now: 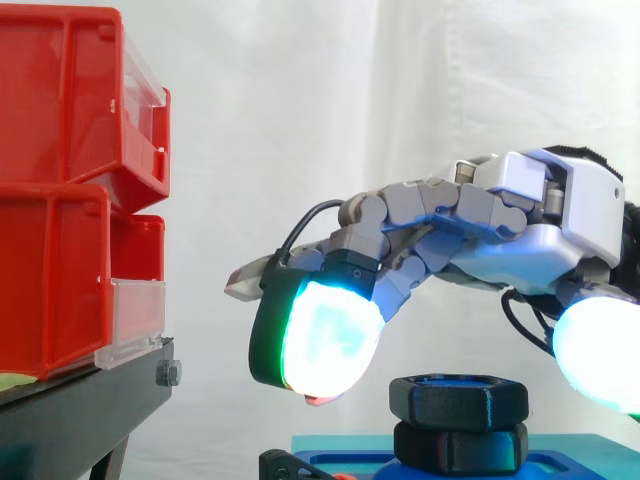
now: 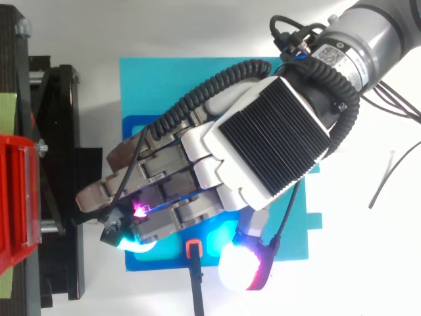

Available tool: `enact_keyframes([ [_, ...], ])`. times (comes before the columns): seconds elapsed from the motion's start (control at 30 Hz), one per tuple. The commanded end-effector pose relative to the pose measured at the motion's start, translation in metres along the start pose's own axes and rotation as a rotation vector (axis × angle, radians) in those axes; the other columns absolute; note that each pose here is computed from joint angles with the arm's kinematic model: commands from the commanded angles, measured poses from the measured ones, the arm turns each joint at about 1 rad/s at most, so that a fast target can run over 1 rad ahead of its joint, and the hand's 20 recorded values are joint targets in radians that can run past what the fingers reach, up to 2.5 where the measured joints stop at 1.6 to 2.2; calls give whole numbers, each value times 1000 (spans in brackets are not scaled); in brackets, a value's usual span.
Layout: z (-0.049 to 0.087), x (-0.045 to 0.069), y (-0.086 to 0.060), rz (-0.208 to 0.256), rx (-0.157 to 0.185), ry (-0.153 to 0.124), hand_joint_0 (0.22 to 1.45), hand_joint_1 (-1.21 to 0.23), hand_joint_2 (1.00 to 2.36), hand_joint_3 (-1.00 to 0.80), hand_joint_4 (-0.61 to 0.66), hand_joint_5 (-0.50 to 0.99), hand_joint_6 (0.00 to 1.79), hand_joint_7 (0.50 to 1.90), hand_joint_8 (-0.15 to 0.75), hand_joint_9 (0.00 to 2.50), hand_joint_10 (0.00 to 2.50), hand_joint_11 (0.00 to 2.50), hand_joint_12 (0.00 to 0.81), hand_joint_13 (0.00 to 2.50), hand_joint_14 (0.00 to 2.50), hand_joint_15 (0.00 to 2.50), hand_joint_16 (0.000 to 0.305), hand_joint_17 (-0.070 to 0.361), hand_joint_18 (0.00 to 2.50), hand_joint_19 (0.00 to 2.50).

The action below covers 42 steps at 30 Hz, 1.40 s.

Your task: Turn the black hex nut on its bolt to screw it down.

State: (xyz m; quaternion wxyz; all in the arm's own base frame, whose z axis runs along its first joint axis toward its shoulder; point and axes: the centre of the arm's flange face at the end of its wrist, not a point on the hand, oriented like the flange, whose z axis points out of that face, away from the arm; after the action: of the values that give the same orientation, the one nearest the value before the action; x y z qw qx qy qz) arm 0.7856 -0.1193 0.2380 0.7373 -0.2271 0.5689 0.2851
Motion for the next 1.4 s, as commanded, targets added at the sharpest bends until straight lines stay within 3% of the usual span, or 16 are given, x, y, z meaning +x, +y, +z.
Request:
enact_keyframes([
  [0.0,4,-5,1,17,-1,19,442,-413,1000,-500,339,-98,547,1043,330,794,10,416,348,444,4,119,58,131,537,521],
  [0.77,31,3,24,21,-22,27,480,-360,1000,-500,311,-83,604,995,327,801,11,418,330,434,6,124,54,121,511,526],
  [1.37,26,5,23,40,-17,49,484,-353,1000,-500,291,-78,668,921,325,809,11,418,329,434,5,127,53,120,515,526],
])
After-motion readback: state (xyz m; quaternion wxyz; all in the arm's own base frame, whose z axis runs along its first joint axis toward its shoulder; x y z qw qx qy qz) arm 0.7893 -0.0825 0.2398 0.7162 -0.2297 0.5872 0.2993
